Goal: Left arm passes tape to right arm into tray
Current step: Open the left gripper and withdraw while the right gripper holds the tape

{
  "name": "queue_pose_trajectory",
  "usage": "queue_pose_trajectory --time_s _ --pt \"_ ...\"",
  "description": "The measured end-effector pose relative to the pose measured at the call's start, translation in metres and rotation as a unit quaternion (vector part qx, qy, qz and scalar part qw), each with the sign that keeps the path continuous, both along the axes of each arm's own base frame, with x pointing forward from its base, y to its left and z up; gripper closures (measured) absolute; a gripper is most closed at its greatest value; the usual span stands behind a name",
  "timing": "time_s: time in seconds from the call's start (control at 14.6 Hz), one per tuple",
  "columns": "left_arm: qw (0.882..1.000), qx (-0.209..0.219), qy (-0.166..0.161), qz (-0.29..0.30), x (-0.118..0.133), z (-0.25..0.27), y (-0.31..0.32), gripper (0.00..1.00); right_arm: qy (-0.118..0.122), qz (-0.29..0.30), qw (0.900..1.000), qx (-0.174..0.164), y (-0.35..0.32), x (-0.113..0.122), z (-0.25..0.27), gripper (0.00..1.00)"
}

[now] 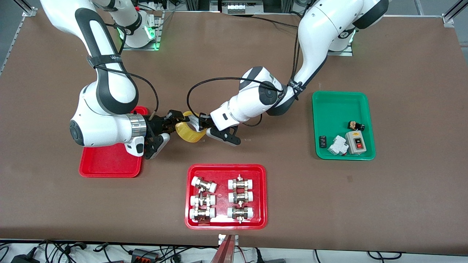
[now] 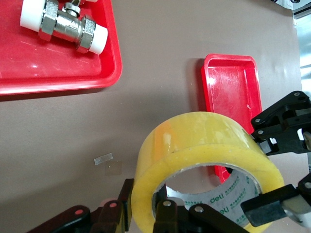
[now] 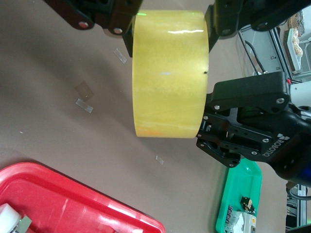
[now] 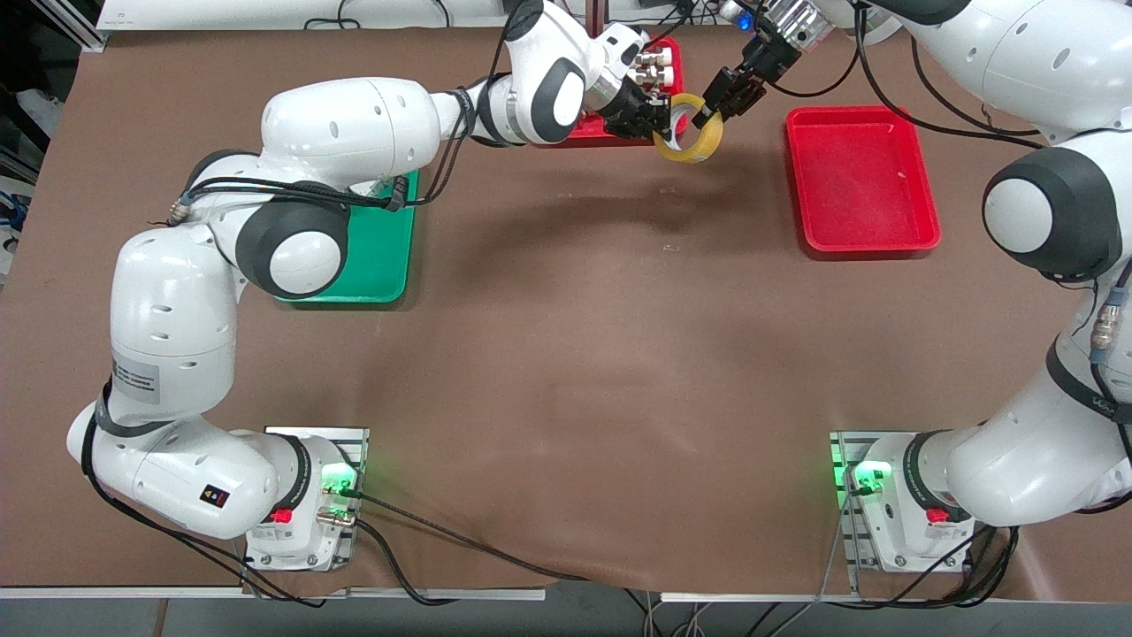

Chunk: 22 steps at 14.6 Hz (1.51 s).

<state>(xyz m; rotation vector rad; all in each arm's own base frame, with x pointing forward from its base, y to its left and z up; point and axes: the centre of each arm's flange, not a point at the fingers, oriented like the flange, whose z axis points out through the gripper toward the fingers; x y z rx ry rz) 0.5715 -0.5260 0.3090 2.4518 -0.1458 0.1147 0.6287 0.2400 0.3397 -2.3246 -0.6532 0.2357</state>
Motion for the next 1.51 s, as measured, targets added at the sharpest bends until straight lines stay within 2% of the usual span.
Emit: queue_pose_trajectory --time_s 0.07,0.14,0.27,0.48,0.55,0.62,0.68,0.75,0.89,1.1,1.3,1.51 --pt "1.0 0.0 0.0 0.0 0.0 0.0 0.0 0.78 0.0 0.0 1.0 0.0 0.0 0.0 0.0 0.46" --pt "1.0 -0.001 -0.002 0.001 0.002 0.002 0.001 0.74 -0.001 0.0 1.0 0.0 0.0 0.0 0.001 0.46" --pt "1.0 -0.006 -0.007 0.011 0.012 0.009 0.009 0.56 -0.003 -0.002 1.0 0.002 0.001 0.001 0.002 0.46" --pt "1.0 -0.004 -0.002 0.018 0.032 0.03 0.035 0.28 -0.021 -0.01 1.0 0.017 0.009 0.008 0.017 0.46" --pt "1.0 0.005 0.007 0.016 0.041 0.046 0.053 0.19 -0.021 -0.007 1.0 0.014 0.009 0.008 0.018 0.46" --pt "0.999 0.023 0.019 0.016 0.057 0.067 0.087 0.1 -0.011 0.001 1.0 0.007 0.006 0.005 0.013 0.46" --pt "0.998 0.055 0.037 0.008 0.073 0.088 0.133 0.01 -0.003 0.003 1.0 0.002 0.002 0.002 0.007 0.46" --pt "0.994 0.099 0.049 -0.002 0.084 0.109 0.184 0.0 0.001 0.002 1.0 -0.001 -0.001 0.001 0.003 0.46" --pt "0.982 0.172 0.075 -0.023 0.087 0.142 0.263 0.0 0.004 0.002 1.0 -0.002 -0.002 0.0 0.001 0.46" --pt "0.972 0.204 0.097 -0.063 0.082 0.161 0.332 0.0 0.003 0.003 1.0 -0.005 -0.003 0.0 0.0 0.46" --pt "0.959 0.238 0.136 -0.075 0.073 0.162 0.376 0.0 -0.001 0.007 0.999 -0.034 -0.017 0.003 -0.004 0.46" --pt "0.946 0.276 0.153 -0.08 0.049 0.161 0.387 0.0 0.02 -0.047 0.997 -0.053 -0.075 0.017 -0.012 0.46"
